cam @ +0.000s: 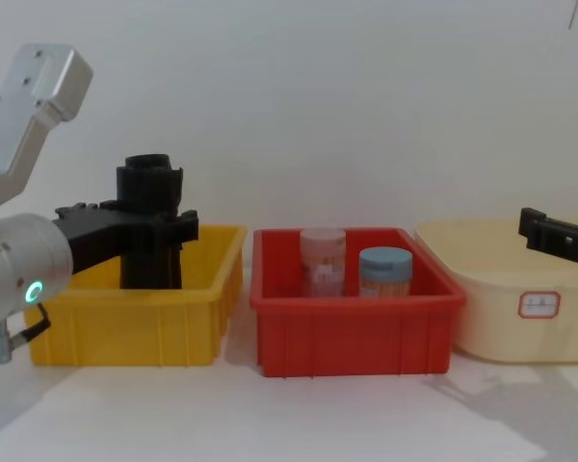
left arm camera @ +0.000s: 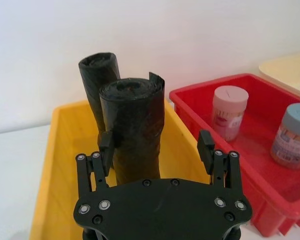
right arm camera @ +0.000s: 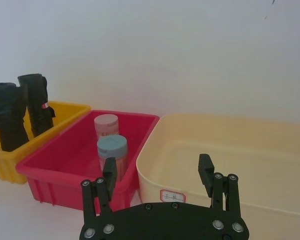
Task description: Pick up the garbage bag with the one hand and transfer it to the other hand.
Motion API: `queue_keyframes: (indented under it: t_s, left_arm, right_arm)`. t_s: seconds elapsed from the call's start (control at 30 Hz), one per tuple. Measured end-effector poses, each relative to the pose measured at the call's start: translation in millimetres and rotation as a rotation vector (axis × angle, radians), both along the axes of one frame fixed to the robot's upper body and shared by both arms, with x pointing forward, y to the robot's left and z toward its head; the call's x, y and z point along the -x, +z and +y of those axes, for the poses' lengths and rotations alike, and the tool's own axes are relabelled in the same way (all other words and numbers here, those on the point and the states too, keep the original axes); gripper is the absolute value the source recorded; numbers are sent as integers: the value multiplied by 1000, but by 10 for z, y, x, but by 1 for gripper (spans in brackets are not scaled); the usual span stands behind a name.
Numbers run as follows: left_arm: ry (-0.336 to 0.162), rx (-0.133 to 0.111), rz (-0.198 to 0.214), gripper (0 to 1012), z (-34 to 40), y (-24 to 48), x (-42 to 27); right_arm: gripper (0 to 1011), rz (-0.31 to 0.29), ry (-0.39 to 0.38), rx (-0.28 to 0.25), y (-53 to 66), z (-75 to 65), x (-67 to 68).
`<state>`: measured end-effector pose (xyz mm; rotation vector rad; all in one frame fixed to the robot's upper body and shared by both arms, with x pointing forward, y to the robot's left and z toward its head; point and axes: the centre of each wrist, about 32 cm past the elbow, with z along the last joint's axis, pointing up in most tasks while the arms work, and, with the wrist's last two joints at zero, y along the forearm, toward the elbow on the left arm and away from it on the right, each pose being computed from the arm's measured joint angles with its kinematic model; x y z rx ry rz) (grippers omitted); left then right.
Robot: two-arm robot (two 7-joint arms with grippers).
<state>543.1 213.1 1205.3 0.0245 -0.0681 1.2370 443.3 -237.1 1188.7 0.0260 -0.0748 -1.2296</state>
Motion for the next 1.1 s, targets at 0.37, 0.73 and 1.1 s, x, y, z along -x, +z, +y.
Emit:
queue_keyframes:
  t_s: [0.37, 0.73, 1.1]
  left_arm:
    - [8, 10, -16, 1001, -27, 40, -103]
    - [12, 13, -17, 1000, -42, 45, -160]
    - [21, 15, -18, 1001, -11, 57, -140]
  right_arm:
    - [1001, 0, 0, 0, 0, 0, 0]
    - [1001, 0, 0, 0, 0, 0, 0]
    - [1001, 0, 0, 0, 0, 0, 0]
